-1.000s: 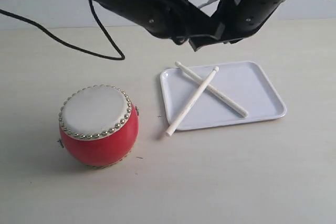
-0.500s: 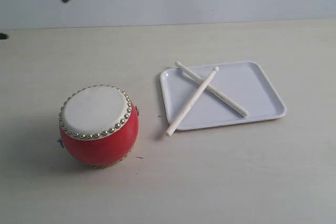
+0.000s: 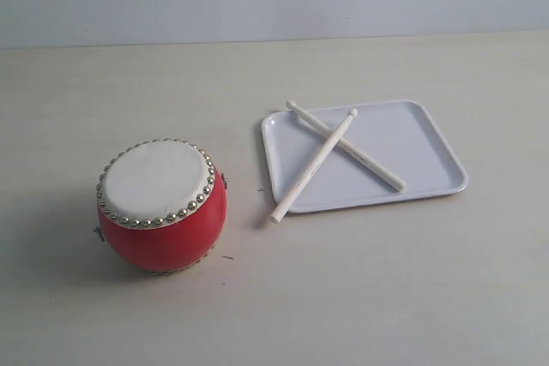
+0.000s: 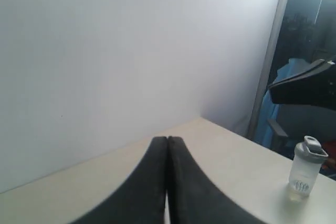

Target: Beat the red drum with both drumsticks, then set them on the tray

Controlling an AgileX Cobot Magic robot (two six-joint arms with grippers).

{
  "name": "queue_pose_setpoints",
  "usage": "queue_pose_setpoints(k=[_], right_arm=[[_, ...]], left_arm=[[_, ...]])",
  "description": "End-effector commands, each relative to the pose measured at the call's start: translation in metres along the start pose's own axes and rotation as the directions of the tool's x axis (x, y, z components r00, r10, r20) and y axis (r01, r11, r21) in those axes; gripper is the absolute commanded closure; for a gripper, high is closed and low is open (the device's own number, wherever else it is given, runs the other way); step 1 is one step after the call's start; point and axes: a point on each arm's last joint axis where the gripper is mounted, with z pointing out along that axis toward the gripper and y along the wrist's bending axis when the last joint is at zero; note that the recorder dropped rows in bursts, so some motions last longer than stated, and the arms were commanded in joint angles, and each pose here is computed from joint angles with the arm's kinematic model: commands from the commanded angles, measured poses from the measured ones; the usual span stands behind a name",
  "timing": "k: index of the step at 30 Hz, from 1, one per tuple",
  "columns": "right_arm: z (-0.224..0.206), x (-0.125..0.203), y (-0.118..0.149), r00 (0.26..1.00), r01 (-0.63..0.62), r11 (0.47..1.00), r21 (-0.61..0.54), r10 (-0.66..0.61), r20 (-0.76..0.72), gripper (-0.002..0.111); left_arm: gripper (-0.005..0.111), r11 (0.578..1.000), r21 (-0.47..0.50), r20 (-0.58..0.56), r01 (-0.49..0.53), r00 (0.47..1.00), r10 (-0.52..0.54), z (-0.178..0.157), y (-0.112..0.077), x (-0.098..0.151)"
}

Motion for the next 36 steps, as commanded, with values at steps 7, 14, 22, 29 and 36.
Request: queue_pose_setpoints(k=[7,14,22,29,36], right_arm=[[-0.055,0.067,-0.001,0.967,-0.013,1.0,-0.015,0.016,0.256,0.108],[-0.069,0.101,-0.001,0.953,-0.039,0.998,-0.041,0.05,0.3,0.108],[-0.052,0.134,-0.002,0.94,-0.144,0.985,-0.092,0.166,0.299,0.108],[-0.028,0.169,-0.009,0.93,-0.127,0.991,-0.034,0.131,0.344,0.108],[-0.014,0.201,-0.016,0.913,-0.156,0.988,-0.002,0.145,0.38,0.108]], left_arm=[[0.107,0.999,0.008,0.126,-0.034,0.991,0.033,-0.06,0.005,0.053],[0.107,1.0,0.008,0.099,-0.01,0.995,0.009,-0.076,0.011,0.102],[0.107,1.0,0.007,0.084,-0.01,0.996,0.009,-0.083,0.014,0.132],[0.107,1.0,0.003,0.045,-0.01,0.999,0.01,-0.082,0.016,0.148],[0.107,1.0,0.0,0.015,-0.01,1.0,0.01,-0.081,0.017,0.159]])
